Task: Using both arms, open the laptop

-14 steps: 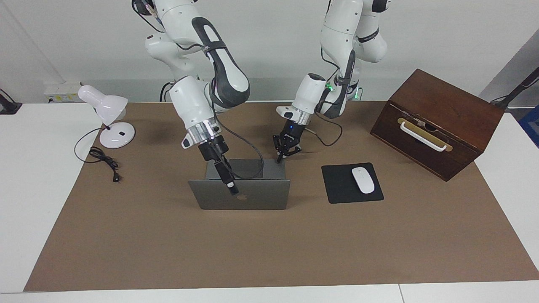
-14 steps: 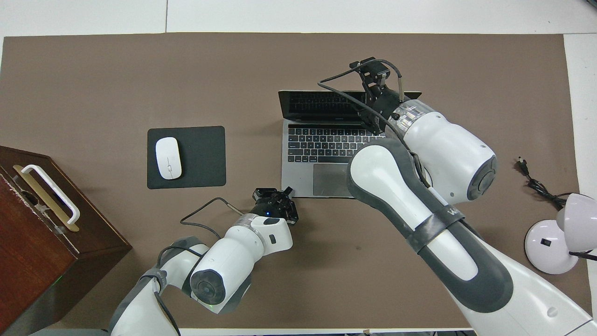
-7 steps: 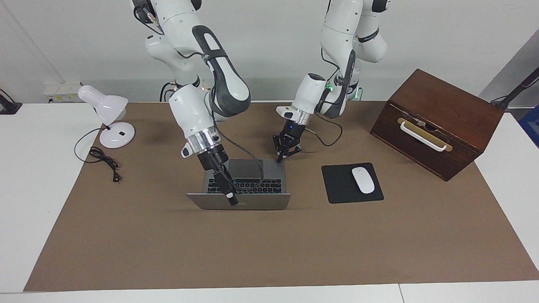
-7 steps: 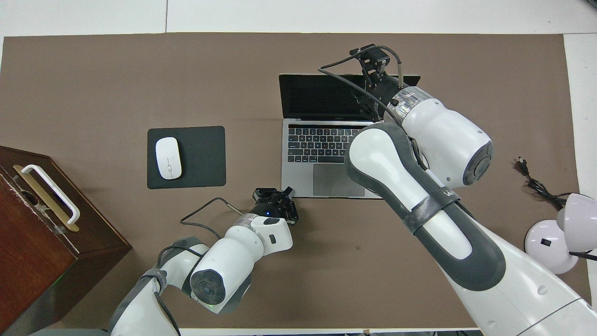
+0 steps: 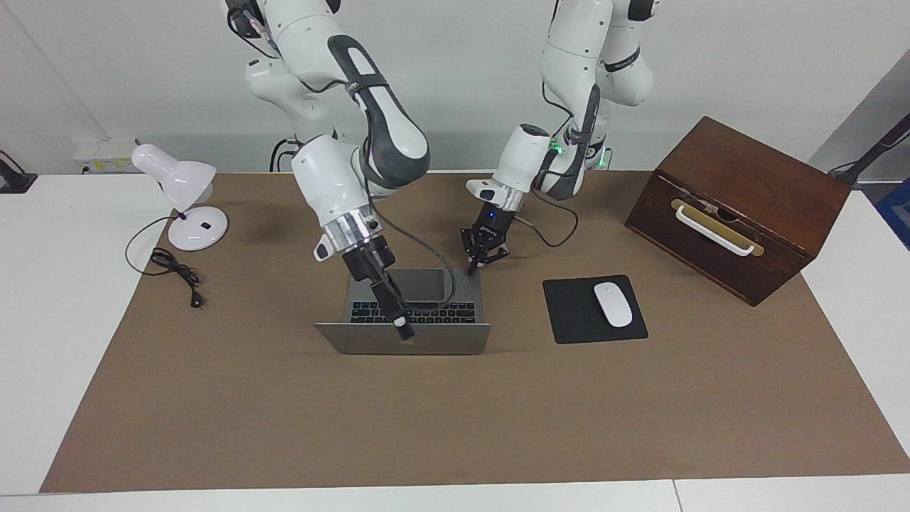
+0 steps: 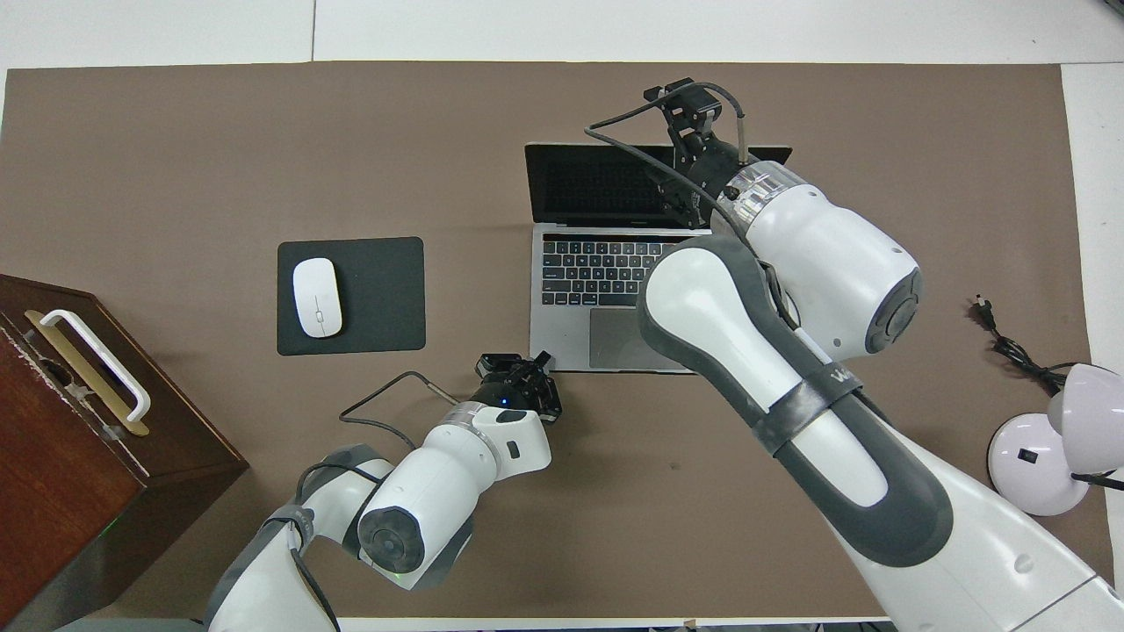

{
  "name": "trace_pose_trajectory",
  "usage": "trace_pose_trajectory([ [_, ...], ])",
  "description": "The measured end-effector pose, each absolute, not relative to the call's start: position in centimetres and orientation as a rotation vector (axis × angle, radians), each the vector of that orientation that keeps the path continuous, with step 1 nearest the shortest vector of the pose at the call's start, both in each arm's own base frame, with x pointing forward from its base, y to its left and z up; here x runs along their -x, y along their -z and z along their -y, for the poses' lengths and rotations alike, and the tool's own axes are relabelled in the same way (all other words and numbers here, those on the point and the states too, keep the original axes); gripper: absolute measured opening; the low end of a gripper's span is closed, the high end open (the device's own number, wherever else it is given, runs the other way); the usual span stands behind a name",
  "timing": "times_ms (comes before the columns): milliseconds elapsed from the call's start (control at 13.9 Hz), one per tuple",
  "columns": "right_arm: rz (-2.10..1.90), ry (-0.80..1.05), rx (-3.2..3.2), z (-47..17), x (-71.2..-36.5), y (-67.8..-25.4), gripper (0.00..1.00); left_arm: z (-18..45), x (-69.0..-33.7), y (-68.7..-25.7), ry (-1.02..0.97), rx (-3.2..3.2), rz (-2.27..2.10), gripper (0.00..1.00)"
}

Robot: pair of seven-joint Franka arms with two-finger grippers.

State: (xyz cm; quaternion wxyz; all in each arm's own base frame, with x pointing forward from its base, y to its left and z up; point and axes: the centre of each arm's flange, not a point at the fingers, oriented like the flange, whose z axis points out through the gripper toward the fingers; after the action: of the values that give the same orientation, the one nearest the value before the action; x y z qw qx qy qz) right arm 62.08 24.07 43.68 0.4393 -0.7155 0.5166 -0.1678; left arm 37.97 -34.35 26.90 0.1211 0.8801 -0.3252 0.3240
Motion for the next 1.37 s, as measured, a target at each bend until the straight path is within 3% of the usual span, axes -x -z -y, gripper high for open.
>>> trace_pose_trajectory([
  [722,-1.182,0.382,1.687,-24.8,-56.2,-54.6,1.00,33.3,-39.5,-27.1,-0.963,-2.605,0.852,0.01],
  [1010,-1.086,0.490,1.756,-20.7,-58.4,-56.0,1.00,33.7,-40.7,-28.7,-0.944,-2.623,0.776,0.01],
  [1371,-0.880,0.743,1.887,-16.1,-62.4,-60.0,1.00,32.2,-42.5,-34.0,-0.805,-2.683,0.722,0.01],
])
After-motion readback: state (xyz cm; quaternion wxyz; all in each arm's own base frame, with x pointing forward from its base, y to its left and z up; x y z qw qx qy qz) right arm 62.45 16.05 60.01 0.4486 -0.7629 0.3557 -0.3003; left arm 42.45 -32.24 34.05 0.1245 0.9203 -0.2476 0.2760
